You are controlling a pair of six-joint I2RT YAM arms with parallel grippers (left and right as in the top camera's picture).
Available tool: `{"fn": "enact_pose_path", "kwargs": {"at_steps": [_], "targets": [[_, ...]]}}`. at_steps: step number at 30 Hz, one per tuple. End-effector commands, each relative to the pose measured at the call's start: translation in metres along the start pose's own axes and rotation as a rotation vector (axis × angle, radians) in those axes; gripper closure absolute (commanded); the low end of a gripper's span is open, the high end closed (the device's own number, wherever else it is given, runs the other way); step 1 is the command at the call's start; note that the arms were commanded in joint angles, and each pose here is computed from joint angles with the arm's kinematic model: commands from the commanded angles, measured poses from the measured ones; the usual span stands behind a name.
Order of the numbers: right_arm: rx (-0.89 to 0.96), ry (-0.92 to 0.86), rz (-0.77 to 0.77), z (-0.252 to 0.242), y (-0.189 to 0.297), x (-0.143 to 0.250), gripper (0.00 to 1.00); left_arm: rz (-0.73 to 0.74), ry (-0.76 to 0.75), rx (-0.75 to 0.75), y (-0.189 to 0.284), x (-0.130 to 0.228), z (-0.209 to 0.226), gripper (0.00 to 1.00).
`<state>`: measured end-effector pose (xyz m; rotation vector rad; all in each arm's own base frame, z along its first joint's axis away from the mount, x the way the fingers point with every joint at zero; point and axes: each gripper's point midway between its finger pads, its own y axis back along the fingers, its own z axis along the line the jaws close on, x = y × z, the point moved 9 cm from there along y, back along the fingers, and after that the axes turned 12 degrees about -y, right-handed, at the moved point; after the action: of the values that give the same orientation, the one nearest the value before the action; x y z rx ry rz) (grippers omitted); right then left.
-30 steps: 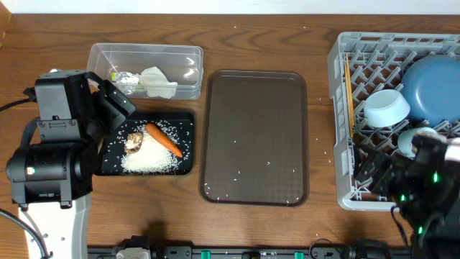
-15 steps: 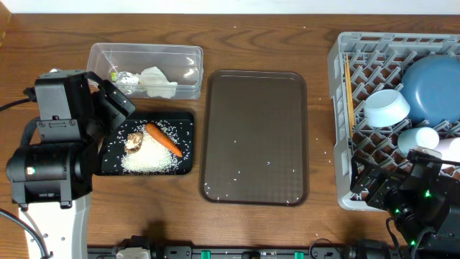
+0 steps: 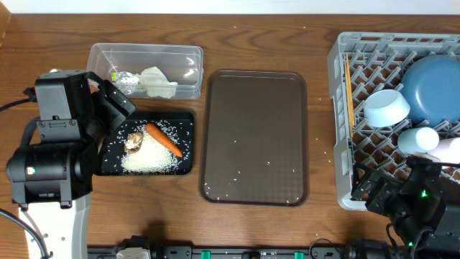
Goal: Sort waste into correct bins and load items into the dishwasher rack
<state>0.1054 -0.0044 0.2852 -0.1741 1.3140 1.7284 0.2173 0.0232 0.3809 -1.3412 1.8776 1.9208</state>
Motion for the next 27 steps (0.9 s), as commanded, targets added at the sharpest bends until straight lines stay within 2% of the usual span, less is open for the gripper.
{"fn": "enact_pose_path", "kwargs": {"at_steps": [1,5,11,20,27], "targets": [[0.058,0.034,-0.02,-0.006,0.003,0.004,0.01,-0.005,0.0,-0.014,0.0,-0.001,0.001,0.02],[0.068,0.067,-0.06,-0.008,0.001,0.004,0.01,-0.005,0.0,-0.014,0.0,-0.001,0.001,0.02],[-0.084,0.192,-0.204,-0.001,-0.026,0.009,0.01,-0.005,0.0,-0.013,0.0,-0.001,0.001,0.02],[-0.342,0.208,-0.425,-0.006,-0.094,0.038,0.01,-0.005,0.0,-0.014,0.0,-0.001,0.001,0.02],[-0.374,0.199,-0.505,-0.017,-0.111,0.05,0.01,-0.005,0.0,-0.014,0.0,-0.001,0.001,0.02]]}}
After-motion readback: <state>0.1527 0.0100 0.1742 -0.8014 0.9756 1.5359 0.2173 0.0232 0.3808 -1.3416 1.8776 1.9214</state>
